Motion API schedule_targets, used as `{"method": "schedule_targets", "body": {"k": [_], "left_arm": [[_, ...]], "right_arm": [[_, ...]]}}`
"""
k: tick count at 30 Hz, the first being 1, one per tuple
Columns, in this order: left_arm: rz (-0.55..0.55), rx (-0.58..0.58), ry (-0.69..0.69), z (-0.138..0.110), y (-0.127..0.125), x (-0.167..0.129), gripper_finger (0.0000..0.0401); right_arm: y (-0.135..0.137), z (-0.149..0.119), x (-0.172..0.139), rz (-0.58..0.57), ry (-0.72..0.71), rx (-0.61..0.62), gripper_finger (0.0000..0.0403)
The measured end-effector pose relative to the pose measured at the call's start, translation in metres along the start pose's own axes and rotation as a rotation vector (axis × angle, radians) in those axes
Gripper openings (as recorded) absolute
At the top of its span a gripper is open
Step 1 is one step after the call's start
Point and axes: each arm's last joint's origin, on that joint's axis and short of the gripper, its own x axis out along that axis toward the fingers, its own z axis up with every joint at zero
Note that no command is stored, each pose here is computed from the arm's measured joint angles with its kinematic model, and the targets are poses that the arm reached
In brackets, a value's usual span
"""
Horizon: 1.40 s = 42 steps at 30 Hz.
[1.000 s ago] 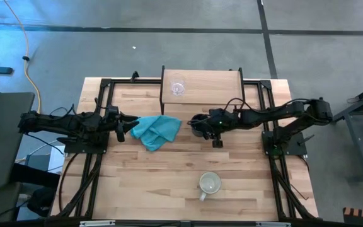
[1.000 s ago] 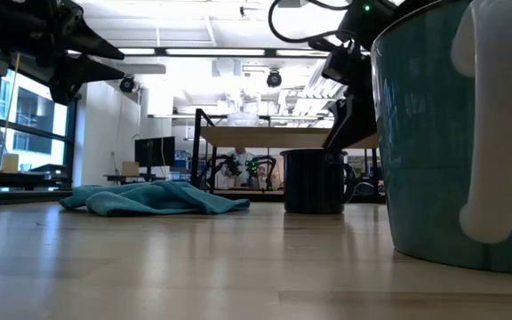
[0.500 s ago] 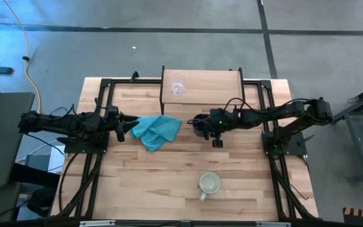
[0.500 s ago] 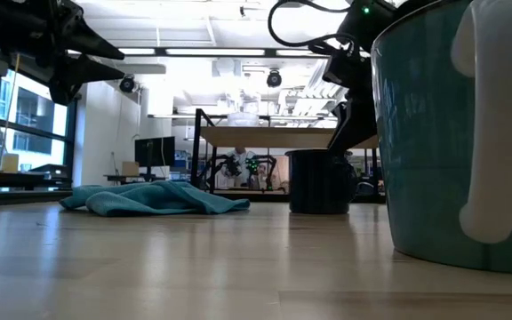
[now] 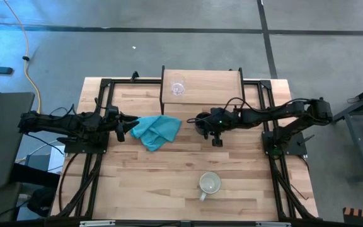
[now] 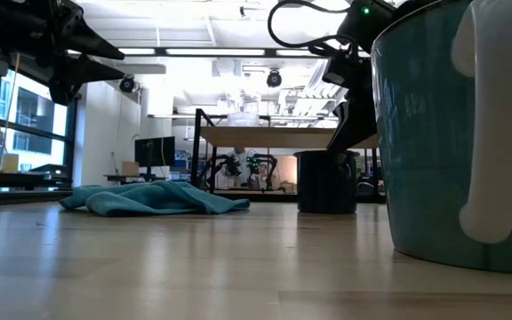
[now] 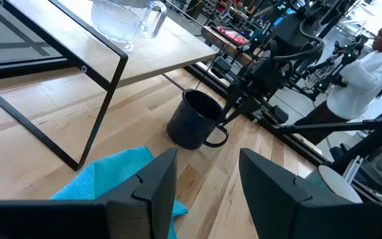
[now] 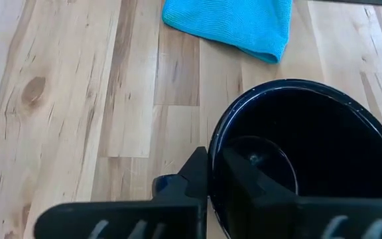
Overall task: Stack small to large cups/mugs on shelf
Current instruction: Put the dark blue mug on the shelf
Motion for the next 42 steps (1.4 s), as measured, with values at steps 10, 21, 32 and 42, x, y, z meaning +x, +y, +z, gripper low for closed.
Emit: {"method": "schedule_targets", "body": {"k": [10,21,32,42], "left_arm": [[0.0,0.0,0.0,0.0,0.0,0.0,0.0152],[0.0,0.0,0.0,0.0,0.0,0.0,0.0152],[0.0,0.0,0.001,0.0,0.0,0.0,0.0152],[0.0,-0.004,0.001,0.0,0.0,0.0,0.0152]], "right_arm": [[-0.006,0.026,-0.015,-0.021,0.039,-0.018,0.0001],[-0.009,0.034,-0.022,-0.02,0.056,0.01,0.0],[-0.001,0.03,-0.003,0.058,0.1,0.019,0.0],[-0.001,0.031,0.004,0.073,0.085,0.043,0.0009]]}}
